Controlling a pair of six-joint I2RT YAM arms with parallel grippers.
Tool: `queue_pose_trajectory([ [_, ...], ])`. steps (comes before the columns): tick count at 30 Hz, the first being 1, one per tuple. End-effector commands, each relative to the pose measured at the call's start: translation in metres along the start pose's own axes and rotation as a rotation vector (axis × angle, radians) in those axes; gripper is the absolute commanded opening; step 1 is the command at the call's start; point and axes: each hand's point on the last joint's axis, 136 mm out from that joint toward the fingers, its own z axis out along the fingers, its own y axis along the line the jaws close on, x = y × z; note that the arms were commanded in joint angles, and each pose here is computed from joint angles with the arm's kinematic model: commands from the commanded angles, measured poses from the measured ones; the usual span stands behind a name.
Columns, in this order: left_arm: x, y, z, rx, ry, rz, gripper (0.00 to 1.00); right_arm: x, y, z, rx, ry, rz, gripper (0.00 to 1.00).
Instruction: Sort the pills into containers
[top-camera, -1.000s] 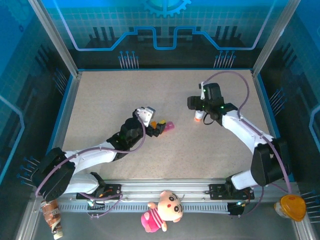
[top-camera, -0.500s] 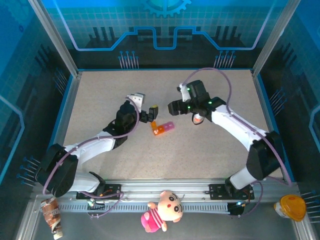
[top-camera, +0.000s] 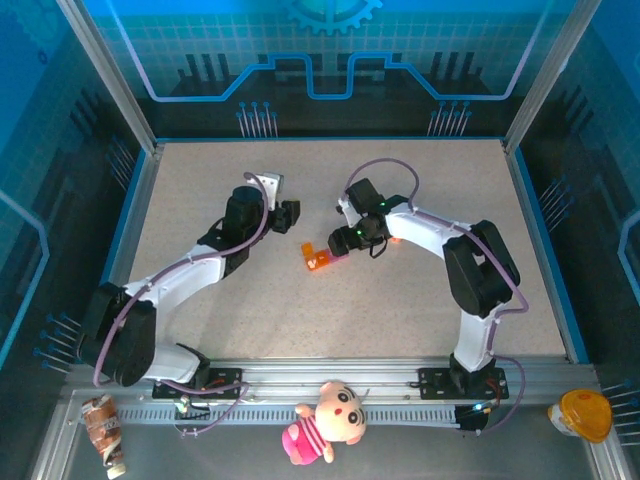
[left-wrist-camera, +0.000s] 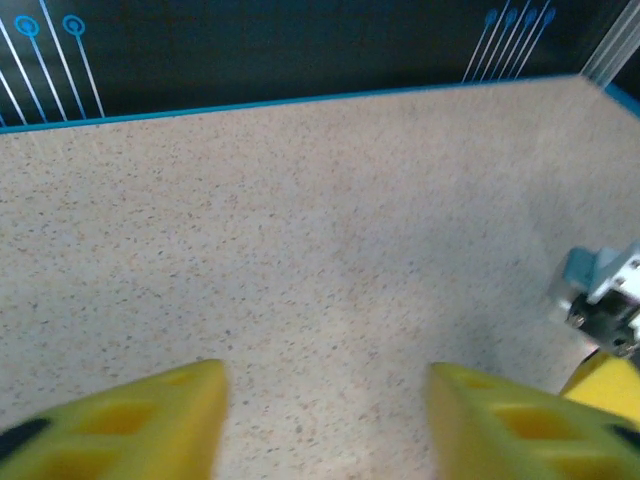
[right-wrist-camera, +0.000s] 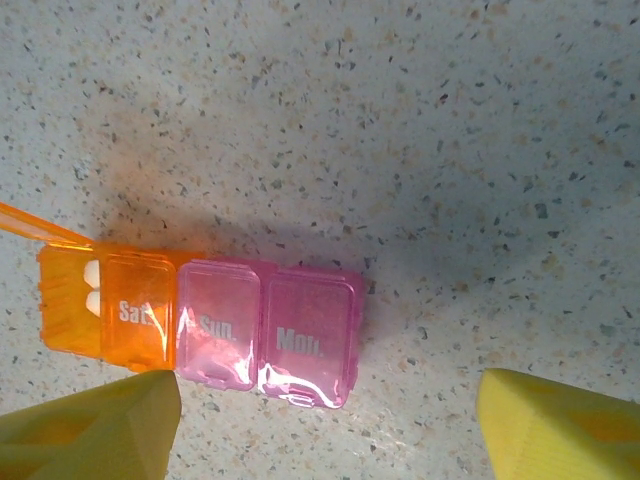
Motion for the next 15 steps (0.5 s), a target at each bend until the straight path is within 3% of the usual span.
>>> queue_pose_trajectory([
  [1,0.017,0.001,0.006,0.01,0.106,-0.008,0.3,-0.008,0.005,0.001,-0.001,-0.007,-0.022,0.78],
  [5,0.026,0.006,0.012,-0.017,0.162,-0.029,0.0,-0.01,0.008,0.005,0.0,-0.001,-0.026,0.78],
  [10,0.038,0.005,0.02,-0.023,0.256,-0.046,0.0,-0.011,0.008,0.01,0.002,0.011,-0.027,0.77],
  [15,0.043,0.002,0.024,-0.006,0.279,-0.059,0.0,-0.009,0.01,0.017,0.003,0.029,-0.029,0.77],
])
